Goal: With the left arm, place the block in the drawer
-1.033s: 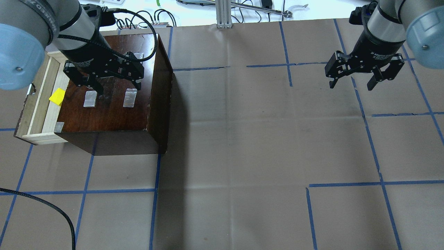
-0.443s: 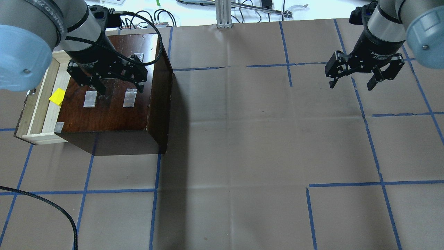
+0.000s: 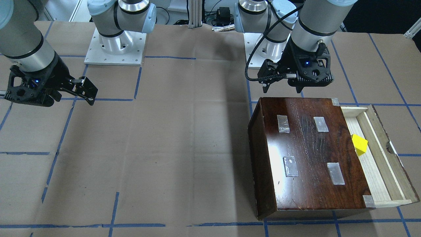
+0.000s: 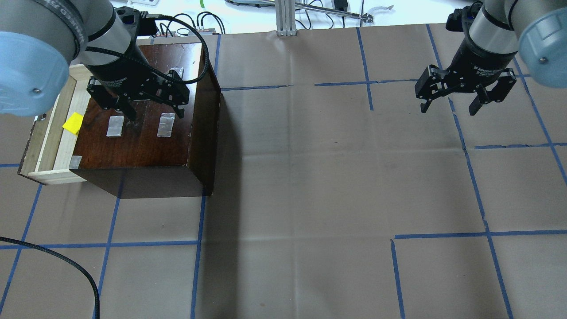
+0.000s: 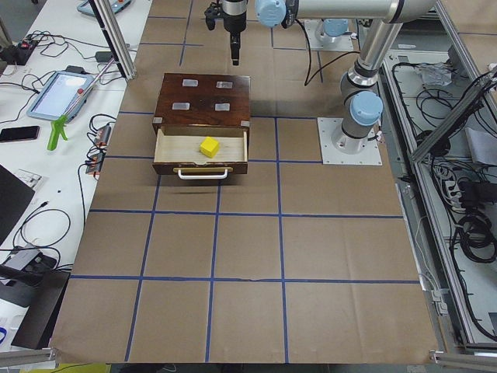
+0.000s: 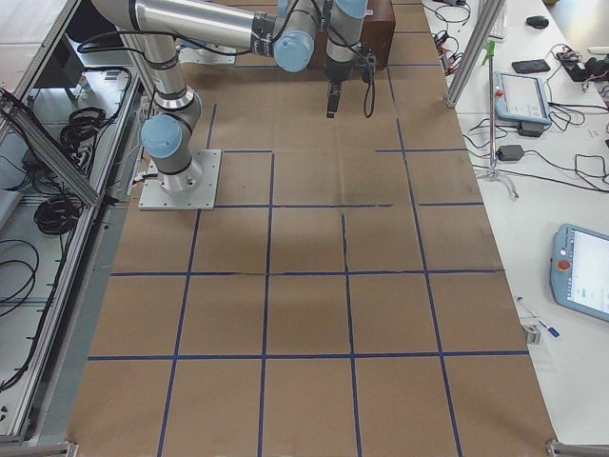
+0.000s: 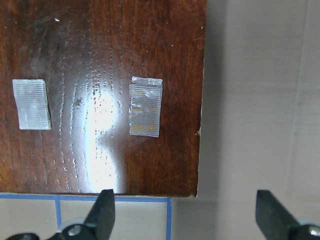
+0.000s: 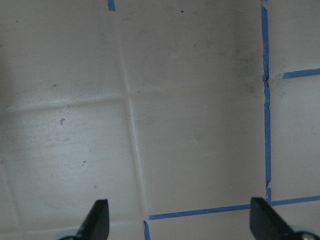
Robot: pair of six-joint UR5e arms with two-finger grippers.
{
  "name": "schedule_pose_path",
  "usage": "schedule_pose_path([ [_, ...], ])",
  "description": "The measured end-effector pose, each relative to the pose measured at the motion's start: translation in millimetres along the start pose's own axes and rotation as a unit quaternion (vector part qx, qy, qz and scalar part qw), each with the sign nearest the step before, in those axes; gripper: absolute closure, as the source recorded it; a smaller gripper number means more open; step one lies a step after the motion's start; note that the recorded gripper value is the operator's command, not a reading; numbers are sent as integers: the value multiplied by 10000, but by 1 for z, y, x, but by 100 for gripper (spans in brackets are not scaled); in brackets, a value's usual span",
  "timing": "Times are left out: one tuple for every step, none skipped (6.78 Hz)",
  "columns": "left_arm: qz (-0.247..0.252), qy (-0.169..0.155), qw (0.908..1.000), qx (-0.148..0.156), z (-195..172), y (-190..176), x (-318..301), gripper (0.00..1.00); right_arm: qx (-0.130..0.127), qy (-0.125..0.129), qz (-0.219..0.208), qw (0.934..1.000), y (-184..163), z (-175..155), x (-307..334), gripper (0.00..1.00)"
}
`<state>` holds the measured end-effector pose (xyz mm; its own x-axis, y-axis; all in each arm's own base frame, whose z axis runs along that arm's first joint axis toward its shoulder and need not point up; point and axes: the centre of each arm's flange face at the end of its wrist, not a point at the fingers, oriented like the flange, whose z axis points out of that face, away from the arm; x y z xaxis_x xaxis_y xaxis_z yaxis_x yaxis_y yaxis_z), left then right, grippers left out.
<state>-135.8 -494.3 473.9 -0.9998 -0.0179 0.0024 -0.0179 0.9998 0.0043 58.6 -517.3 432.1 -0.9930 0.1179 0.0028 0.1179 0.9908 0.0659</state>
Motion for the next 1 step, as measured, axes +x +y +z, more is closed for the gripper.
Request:
schedule_pose_path([
  [0, 0, 10000, 0, 0, 0, 0, 2, 0, 0, 2, 10000, 0, 0, 0, 0],
])
